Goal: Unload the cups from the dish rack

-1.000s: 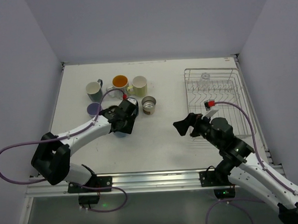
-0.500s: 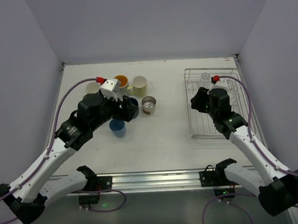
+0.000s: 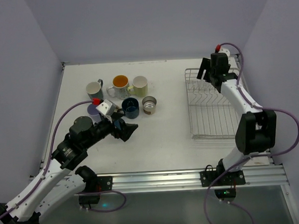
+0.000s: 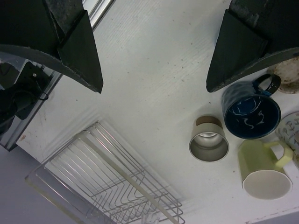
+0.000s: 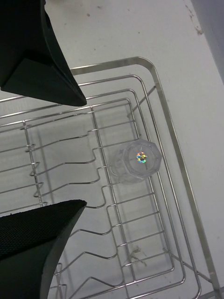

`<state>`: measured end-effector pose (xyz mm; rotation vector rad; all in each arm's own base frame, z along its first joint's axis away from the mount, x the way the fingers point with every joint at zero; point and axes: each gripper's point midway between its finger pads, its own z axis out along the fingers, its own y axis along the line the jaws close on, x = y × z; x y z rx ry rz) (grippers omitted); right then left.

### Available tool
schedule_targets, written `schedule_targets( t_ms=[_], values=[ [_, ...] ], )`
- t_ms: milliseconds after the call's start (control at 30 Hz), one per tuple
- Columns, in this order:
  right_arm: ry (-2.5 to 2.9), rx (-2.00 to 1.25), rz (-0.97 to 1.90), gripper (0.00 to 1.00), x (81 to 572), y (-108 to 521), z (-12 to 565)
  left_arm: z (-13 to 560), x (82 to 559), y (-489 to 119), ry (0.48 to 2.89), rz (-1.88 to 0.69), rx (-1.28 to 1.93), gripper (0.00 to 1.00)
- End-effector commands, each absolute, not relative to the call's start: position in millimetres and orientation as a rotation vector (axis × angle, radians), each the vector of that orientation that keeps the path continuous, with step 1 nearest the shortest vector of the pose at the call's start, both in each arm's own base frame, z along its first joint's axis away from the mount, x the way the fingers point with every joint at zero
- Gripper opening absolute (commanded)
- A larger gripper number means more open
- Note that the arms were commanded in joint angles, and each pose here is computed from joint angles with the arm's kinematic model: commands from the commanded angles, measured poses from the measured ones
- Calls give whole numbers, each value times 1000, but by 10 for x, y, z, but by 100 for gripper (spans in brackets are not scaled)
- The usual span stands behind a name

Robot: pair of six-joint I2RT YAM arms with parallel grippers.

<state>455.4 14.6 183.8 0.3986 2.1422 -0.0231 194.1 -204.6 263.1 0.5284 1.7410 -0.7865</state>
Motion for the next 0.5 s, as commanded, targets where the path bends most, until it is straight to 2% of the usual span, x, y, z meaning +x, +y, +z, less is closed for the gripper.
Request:
schedule_targets(
  t_ms=[0, 100, 467],
  values=[
    [2155, 333, -101, 82, 4828, 12, 1869, 2800, 1930, -2068, 1658, -791, 569, 97],
    [2233, 279, -141, 78, 5082, -31, 1627, 2810, 1918, -2038, 1655, -785, 560, 98],
    [2310, 240, -181, 74, 5378, -39, 1339, 2783, 1923, -2047, 1669, -781, 562, 98]
  ],
)
